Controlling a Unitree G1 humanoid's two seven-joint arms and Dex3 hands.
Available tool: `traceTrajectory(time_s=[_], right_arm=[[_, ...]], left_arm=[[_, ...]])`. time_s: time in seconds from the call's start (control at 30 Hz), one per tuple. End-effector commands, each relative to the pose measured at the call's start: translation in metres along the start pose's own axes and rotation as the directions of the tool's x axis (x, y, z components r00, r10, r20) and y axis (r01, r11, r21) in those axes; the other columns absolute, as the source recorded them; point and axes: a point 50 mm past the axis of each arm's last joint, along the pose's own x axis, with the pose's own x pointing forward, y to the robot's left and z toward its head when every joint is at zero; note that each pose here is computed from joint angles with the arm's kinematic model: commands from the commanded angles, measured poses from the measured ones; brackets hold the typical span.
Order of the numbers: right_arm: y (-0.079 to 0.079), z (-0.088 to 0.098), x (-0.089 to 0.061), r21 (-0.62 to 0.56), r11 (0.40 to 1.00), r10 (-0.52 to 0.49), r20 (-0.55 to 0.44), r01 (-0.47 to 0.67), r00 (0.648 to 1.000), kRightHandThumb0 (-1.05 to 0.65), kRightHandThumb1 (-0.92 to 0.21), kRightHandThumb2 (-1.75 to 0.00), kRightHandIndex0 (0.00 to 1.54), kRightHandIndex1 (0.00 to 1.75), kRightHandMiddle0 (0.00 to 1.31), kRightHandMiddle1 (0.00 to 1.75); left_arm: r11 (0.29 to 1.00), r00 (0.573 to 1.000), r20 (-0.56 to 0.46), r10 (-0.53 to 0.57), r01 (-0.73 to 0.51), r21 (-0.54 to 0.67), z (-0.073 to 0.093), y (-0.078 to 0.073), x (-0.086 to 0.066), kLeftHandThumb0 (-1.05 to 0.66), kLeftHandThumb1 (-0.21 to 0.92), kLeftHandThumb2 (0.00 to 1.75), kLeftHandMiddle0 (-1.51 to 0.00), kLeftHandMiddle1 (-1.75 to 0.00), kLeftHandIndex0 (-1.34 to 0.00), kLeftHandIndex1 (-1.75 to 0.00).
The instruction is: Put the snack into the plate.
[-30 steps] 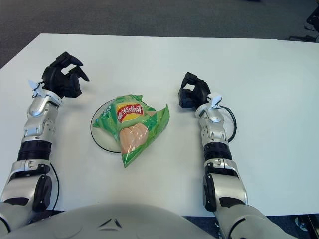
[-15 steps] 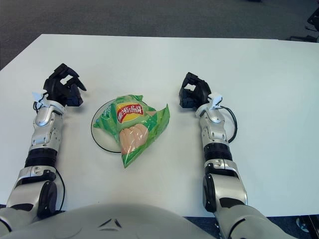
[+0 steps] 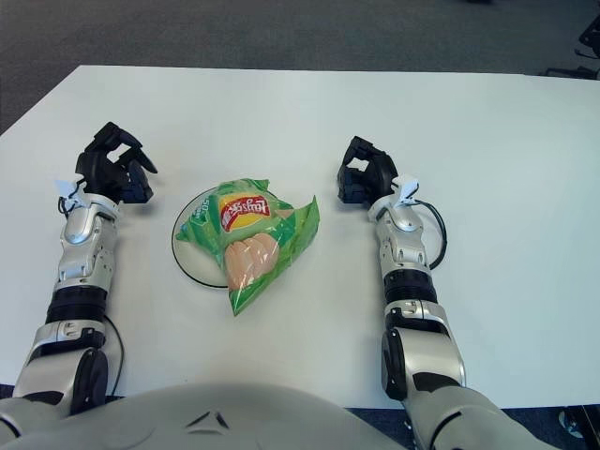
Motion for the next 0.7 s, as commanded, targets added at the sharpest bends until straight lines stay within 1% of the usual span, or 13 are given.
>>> traceTrajectory(time_s=[0.0, 0.3, 0.53, 0.67], right_arm=[[0.001, -0.039, -0.020, 0.061, 0.997, -0.030, -0.161, 0.040, 0.986, -0.52, -0.23, -1.42, 1.34, 1.75, 0.69, 1.75], [0.003, -0.039, -0.020, 0.065, 0.997, -0.034, -0.164, 0.045, 0.986, -0.51, -0.23, -1.42, 1.34, 1.75, 0.68, 1.75], [0.003, -0.038, -0.020, 0.062, 0.997, -0.036, -0.160, 0.047, 0.986, -0.51, -0.23, -1.42, 1.34, 1.75, 0.69, 1.75], [0.004, -0.038, -0.020, 0.063, 0.997, -0.034, -0.161, 0.045, 0.986, -0.52, -0.23, -1.42, 1.34, 1.75, 0.69, 1.75]], left_arm=[[0.999, 0.995, -0.096, 0.032, -0.034, -0.015, -0.025, 0.001, -0.022, -0.01, -0.07, 1.75, -0.90, -1.71, -0.68, -1.75], [1.000, 0.992, -0.123, 0.000, 0.000, -0.004, -0.030, -0.002, -0.028, -0.01, -0.07, 1.75, -0.89, -1.73, -0.68, -1.75], [1.000, 0.980, -0.199, -0.022, 0.022, -0.004, -0.042, -0.002, -0.035, -0.01, -0.07, 1.75, -0.90, -1.72, -0.68, -1.75], [0.999, 0.976, -0.215, -0.035, 0.034, -0.008, -0.045, -0.001, -0.036, -0.01, -0.07, 1.75, -0.89, -1.73, -0.68, -1.75]])
